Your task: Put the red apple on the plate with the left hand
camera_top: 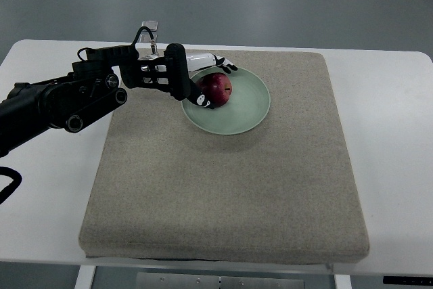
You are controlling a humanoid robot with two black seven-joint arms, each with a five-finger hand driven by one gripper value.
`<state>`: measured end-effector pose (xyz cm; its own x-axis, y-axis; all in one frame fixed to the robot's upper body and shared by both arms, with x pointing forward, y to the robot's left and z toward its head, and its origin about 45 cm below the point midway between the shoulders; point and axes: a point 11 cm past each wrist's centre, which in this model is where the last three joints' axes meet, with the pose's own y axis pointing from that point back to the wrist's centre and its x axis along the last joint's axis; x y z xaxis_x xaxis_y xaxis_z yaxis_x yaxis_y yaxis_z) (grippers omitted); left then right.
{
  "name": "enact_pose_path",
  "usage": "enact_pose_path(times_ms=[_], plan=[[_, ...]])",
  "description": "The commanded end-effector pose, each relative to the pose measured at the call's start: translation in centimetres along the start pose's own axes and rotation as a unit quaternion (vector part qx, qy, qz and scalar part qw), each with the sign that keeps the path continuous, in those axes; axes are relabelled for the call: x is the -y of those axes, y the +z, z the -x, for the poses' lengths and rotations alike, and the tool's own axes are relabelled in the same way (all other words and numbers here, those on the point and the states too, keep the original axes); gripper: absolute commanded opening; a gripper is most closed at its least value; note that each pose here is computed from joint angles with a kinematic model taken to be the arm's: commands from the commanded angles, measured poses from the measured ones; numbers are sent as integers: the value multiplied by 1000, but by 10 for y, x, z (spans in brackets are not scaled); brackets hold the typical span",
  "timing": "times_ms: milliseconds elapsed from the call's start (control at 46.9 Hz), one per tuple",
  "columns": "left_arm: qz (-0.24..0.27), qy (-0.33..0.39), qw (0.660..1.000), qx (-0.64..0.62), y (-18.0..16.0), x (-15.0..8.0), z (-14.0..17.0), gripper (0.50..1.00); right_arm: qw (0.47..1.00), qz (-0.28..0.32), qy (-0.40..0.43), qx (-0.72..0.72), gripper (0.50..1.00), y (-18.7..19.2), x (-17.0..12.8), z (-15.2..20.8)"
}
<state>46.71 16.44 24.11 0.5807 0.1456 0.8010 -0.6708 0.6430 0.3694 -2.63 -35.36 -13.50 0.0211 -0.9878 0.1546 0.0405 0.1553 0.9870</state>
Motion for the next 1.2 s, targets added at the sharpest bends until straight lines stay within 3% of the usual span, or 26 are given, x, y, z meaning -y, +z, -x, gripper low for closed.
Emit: enact_pose_path(times_ms=[0,277,405,619,960,1174], plan=[[1,0,1000,-2,0,0,0,994,1000,0,0,0,932,0,0,0],[30,34,996,-78,12,-3,-18,996,1000,0,0,0,932,0,0,0],[57,72,975,-200,16,-5,-33,996,1000,0,0,0,930,0,0,0],[78,103,949,-288,16,-11,-55,996,1000,0,0,0,932,0,0,0],[79,176,857,-478,-29,-41,-74,999,1000,0,0,0,930,0,0,0],[114,168,788,-581,-48,-56,-62,999,1000,0,0,0,932,0,0,0]])
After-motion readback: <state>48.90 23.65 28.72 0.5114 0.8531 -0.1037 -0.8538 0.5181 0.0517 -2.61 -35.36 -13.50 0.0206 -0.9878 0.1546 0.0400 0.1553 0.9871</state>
